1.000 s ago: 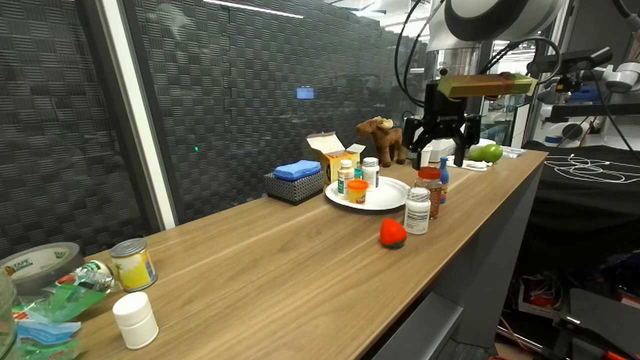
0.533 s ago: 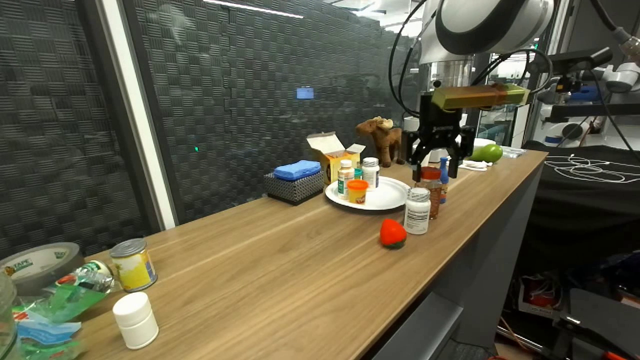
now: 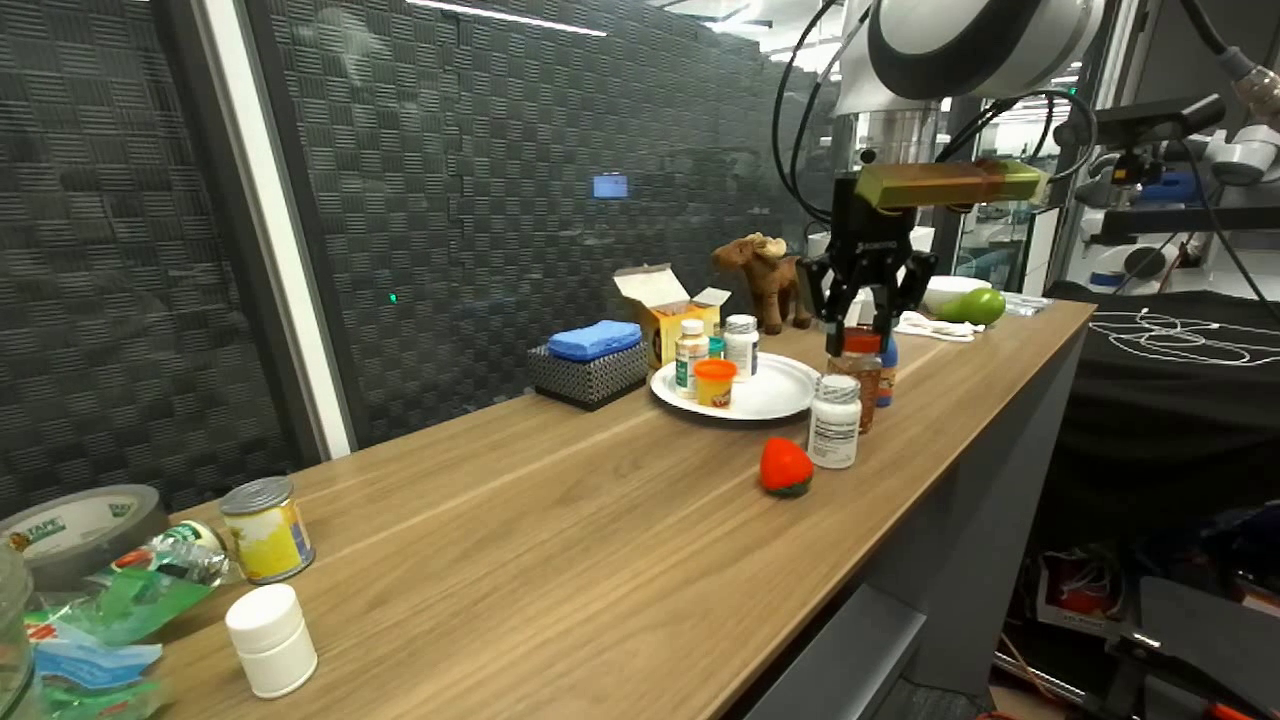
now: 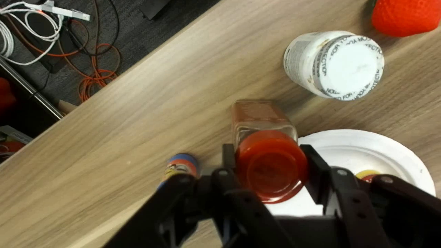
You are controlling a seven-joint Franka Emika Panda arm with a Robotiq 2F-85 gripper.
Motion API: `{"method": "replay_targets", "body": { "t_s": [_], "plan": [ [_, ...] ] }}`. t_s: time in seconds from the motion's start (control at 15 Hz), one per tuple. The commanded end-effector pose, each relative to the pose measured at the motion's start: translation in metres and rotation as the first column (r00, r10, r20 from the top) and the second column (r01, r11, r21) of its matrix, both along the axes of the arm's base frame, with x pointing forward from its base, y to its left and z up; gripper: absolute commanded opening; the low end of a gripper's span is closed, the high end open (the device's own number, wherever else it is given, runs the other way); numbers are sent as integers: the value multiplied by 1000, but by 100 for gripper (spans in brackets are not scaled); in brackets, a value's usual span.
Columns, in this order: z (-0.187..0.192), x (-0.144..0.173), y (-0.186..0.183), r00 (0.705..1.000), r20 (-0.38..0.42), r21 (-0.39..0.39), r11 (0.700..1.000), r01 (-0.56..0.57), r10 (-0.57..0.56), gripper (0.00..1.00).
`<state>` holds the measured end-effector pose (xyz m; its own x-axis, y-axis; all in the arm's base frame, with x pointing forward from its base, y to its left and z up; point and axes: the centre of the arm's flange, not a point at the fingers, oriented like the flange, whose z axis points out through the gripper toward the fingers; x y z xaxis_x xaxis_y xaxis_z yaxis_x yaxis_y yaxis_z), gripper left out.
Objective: Place the containers and strawberry on the counter onto the white plate
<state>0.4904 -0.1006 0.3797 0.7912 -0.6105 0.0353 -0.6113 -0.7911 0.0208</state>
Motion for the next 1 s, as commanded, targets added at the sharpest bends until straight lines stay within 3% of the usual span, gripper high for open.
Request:
{"method": "replay_targets", "body": {
  "t_s": [0.0, 0.6, 0.93],
  "plan": [
    [18, 5, 3, 998, 57, -1, 1000, -1, 1, 24],
    [29, 25, 45, 990, 19, -69, 988, -140, 142, 24],
    [39, 52, 38, 985, 57, -126, 980, -157, 165, 24]
  ]
}}
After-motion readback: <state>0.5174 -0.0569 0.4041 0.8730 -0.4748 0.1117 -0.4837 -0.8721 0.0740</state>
